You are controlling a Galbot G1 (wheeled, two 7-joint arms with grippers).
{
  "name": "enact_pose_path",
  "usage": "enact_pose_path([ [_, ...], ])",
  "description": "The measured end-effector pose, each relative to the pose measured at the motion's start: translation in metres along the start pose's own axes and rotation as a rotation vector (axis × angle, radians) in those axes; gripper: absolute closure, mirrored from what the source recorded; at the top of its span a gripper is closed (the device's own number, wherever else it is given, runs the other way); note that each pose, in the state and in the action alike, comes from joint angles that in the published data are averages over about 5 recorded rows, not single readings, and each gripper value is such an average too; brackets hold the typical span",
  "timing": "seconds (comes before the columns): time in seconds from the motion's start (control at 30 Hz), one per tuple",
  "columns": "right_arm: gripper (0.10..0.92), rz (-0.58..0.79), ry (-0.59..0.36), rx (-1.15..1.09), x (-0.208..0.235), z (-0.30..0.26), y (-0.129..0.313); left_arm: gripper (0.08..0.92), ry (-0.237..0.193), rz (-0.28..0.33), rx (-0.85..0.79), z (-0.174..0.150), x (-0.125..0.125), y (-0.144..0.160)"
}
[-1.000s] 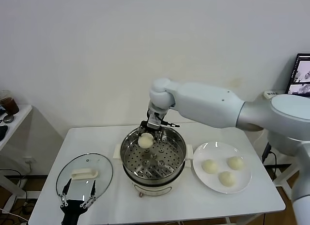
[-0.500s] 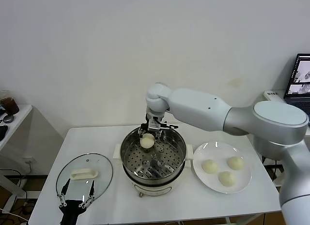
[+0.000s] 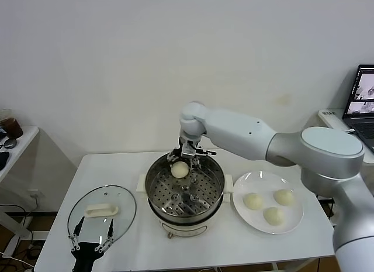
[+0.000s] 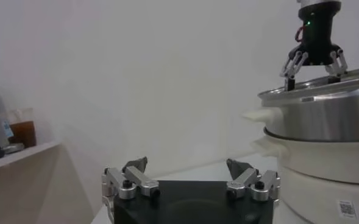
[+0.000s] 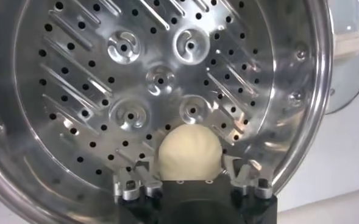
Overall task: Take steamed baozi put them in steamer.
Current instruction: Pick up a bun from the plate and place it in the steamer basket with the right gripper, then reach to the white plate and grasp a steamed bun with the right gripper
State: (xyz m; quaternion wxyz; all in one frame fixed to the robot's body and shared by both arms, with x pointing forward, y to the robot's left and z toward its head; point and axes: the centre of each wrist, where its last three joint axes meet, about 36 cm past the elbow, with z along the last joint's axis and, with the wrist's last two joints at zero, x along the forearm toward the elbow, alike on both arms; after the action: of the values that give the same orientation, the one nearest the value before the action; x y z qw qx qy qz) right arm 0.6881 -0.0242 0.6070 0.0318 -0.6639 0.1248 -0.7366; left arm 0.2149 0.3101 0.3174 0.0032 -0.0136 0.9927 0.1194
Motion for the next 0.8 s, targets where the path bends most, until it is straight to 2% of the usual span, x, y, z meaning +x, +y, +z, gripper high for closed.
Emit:
enact_pose_path([
  [0.17, 0.2, 0.028, 0.007, -0.138, 0.037, -0.004, 0.017, 0.177, -0.006, 0.001, -0.001, -0.003, 0.0, 0.001],
  [0.33, 0.2, 0.05, 0.028, -0.361, 0.079, -0.014, 0.058, 0.177, -0.006, -0.005, -0.007, -0.004, -0.002, 0.004],
  [0.57, 0.2, 0.02, 0.103, -0.703, 0.11, -0.027, 0.154, 0.177, -0.008, -0.004, -0.014, -0.004, -0.004, 0.006],
  [0.8, 0.2, -0.022, 0.149, -0.936, 0.102, -0.042, 0.249, 0.177, -0.004, -0.002, -0.021, -0.001, -0.001, 0.007],
])
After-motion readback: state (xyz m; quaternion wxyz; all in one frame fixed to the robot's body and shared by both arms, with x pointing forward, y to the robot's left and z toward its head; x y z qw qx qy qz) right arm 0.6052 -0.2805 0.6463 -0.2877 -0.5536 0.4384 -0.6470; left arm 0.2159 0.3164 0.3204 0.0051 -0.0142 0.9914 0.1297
